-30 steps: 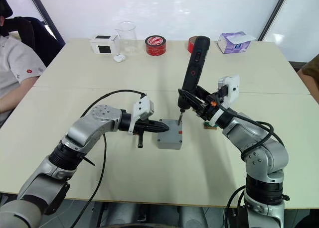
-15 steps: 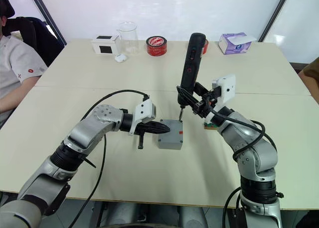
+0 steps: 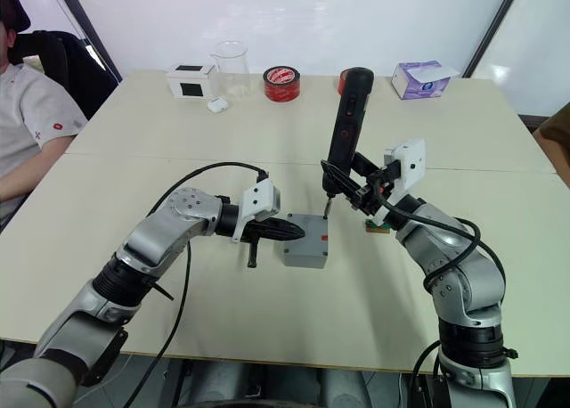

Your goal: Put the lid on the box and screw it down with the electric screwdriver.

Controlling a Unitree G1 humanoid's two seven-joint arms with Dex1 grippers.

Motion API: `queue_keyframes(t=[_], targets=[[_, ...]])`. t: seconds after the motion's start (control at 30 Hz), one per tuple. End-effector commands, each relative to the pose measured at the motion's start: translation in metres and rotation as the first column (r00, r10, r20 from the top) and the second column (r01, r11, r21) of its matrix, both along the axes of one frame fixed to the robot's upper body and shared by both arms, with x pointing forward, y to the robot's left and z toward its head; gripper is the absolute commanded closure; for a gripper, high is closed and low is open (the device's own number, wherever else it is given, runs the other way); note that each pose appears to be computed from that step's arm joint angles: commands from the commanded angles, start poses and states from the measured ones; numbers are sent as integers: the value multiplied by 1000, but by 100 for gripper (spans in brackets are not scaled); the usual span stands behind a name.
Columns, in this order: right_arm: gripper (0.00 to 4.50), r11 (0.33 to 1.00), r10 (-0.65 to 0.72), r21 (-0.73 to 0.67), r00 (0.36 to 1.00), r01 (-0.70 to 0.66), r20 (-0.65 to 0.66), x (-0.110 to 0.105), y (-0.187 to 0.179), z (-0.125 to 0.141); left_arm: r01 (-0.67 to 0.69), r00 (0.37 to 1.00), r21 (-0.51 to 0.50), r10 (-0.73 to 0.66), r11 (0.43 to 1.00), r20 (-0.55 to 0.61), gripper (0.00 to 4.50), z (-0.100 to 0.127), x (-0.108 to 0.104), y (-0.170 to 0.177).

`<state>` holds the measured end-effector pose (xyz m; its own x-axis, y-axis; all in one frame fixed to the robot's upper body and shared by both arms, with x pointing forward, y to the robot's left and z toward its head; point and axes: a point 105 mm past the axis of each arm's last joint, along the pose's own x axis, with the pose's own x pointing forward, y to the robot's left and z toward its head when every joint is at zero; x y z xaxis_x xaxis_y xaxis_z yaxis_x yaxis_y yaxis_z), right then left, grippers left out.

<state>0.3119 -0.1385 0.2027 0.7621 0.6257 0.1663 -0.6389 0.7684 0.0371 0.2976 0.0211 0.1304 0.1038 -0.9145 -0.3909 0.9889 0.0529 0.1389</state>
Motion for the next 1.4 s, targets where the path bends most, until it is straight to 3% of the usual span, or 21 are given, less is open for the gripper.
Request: queue_keyframes(t=[0.03,0.43,0.9,1.23,1.27,1.4], targets=[[266,999,3,-47,1000,-3,-3,-4,1,-6,-6,999,48,8,999,-35,450,-15,-1,3],[266,986,15,-162,990,-38,-140,-19,9,-66,5,999,75,-1,997,-49,450,-26,-7,3],[266,982,14,-184,988,-43,-155,-14,10,-70,6,999,67,-3,998,-51,450,-26,-8,1],[266,984,25,-173,992,-46,-120,-10,10,-55,2,999,72,2,997,-53,450,-28,-7,1],[266,987,25,-155,994,-41,-104,-8,8,-47,0,999,70,3,998,-52,450,-28,-7,1],[266,995,98,-25,995,-97,30,-3,3,36,9,999,57,-6,998,-53,450,-26,-8,-1]])
